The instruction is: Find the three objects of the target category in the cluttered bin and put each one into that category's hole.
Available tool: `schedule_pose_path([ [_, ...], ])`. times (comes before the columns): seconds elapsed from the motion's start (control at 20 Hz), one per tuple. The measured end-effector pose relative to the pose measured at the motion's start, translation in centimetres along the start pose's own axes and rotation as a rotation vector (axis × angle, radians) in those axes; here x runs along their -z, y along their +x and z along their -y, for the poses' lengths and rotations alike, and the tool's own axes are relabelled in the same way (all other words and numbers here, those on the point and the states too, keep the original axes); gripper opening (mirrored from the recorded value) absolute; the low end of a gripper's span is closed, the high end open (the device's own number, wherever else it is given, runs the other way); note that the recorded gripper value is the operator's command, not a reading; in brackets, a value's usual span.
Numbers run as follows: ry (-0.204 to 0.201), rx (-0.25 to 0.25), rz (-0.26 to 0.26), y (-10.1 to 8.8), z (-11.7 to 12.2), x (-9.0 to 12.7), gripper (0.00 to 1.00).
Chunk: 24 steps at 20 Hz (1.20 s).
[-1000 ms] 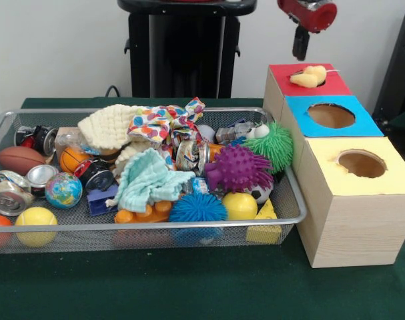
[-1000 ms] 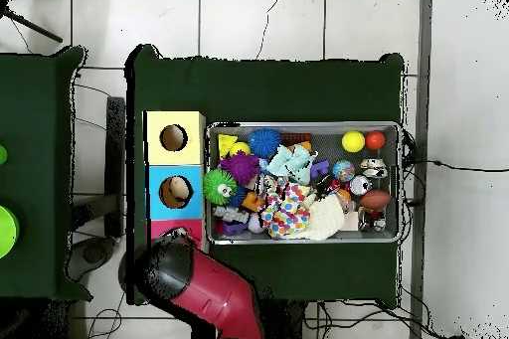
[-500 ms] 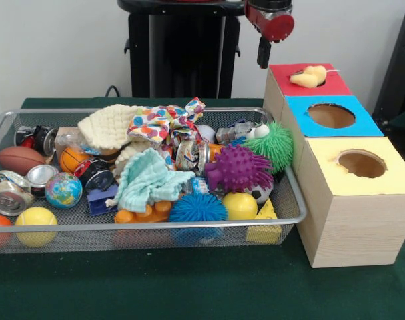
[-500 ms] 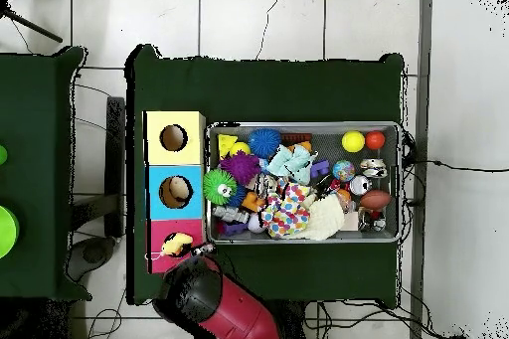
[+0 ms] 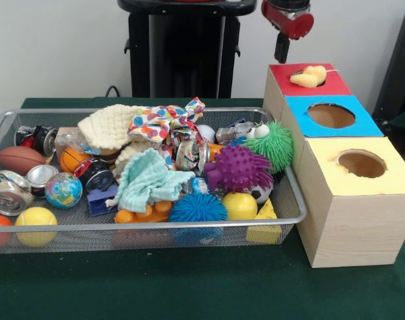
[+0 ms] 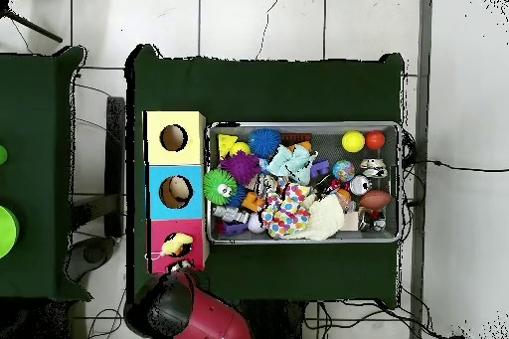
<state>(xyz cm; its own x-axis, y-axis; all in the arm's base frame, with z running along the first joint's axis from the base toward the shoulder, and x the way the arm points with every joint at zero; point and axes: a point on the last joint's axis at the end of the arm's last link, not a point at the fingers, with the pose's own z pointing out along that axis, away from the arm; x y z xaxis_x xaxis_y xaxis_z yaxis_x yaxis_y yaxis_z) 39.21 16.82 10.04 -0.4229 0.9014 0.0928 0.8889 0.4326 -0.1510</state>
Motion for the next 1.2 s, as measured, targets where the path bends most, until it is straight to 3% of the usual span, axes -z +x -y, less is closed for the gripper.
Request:
schedule_pose_path([
  [0.25,0.045,0.059,-0.057,2.6,0.3,0.4,0.00],
  [0.45,0.065,0.074,-0.087,3.4,0.4,0.7,0.00],
  [1.2,0.050,0.088,-0.071,2.5,-2.5,0.0,0.00],
])
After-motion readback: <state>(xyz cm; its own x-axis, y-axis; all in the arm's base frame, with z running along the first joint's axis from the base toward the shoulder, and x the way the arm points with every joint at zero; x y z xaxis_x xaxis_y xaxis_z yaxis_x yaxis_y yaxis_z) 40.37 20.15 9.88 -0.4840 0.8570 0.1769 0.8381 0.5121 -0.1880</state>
